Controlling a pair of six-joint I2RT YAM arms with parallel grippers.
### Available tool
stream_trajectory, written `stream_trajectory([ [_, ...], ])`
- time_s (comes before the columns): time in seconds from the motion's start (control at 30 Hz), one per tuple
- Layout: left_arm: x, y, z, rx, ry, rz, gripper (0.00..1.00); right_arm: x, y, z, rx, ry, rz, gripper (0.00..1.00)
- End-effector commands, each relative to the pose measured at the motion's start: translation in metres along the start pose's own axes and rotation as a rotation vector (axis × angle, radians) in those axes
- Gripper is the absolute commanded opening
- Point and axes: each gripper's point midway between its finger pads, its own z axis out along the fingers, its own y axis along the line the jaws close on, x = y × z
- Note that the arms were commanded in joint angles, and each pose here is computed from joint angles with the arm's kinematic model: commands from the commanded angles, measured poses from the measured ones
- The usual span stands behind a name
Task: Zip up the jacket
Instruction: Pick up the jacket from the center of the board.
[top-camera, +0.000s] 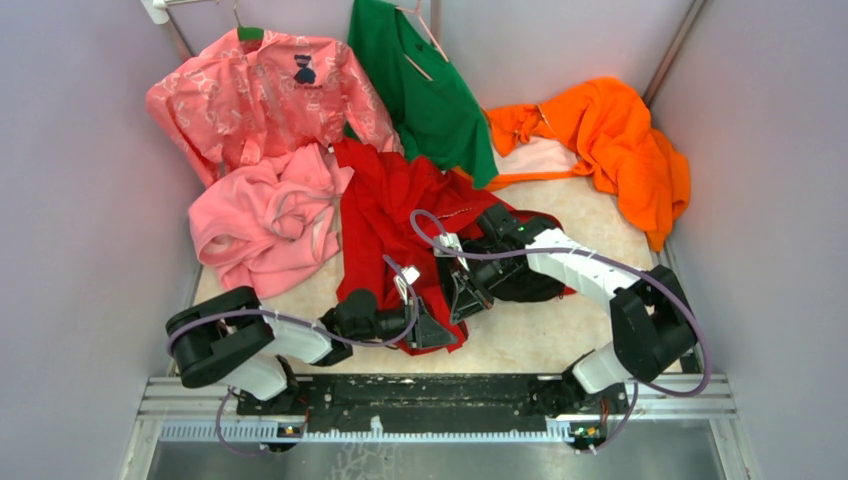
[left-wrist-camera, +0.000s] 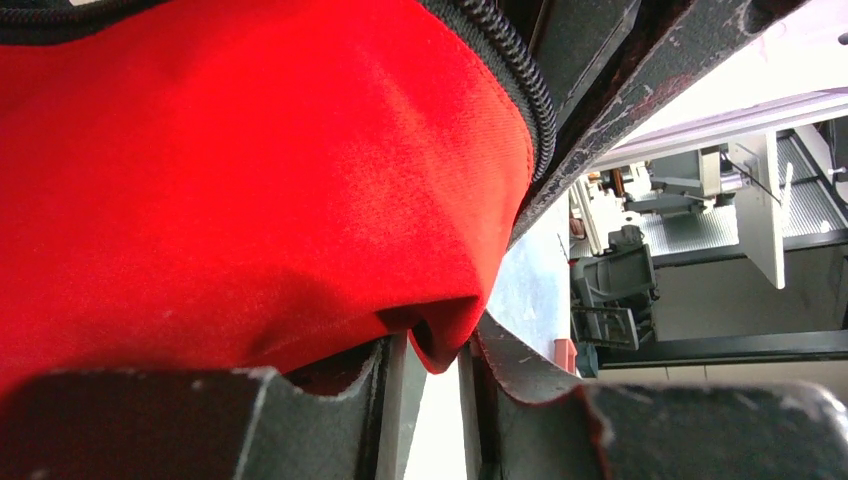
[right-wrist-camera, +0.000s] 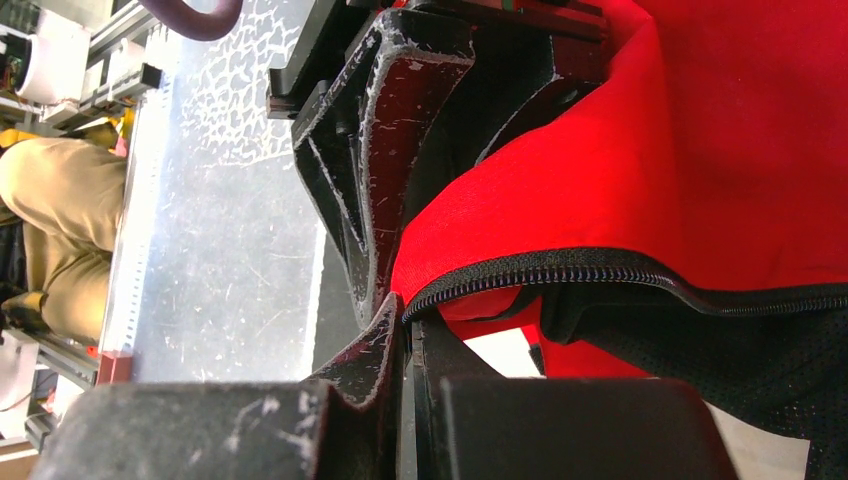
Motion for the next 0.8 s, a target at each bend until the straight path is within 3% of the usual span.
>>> stream_trajectory([
  [0.0, -0.008, -0.014, 0.003, 0.052, -0.023, 0.013, 0.31, -0.012, 0.005, 0.001, -0.032, -0.029, -0.039, 0.0],
  [0.43, -0.009, -0.007, 0.007, 0.013, -0.025, -0.017, 0.28, -0.011, 0.007, 0.002, -0.037, -0.023, -0.043, 0.0],
  [0.67, -0.008, -0.006, 0.007, 0.013, -0.017, -0.012, 0.01, -0.011, 0.005, 0.001, -0.024, -0.017, -0.051, 0.0],
  [0.77, -0.005, -0.002, 0.006, 0.002, -0.006, 0.001, 0.0, -0.012, 0.002, -0.001, -0.004, -0.009, -0.06, 0.0],
])
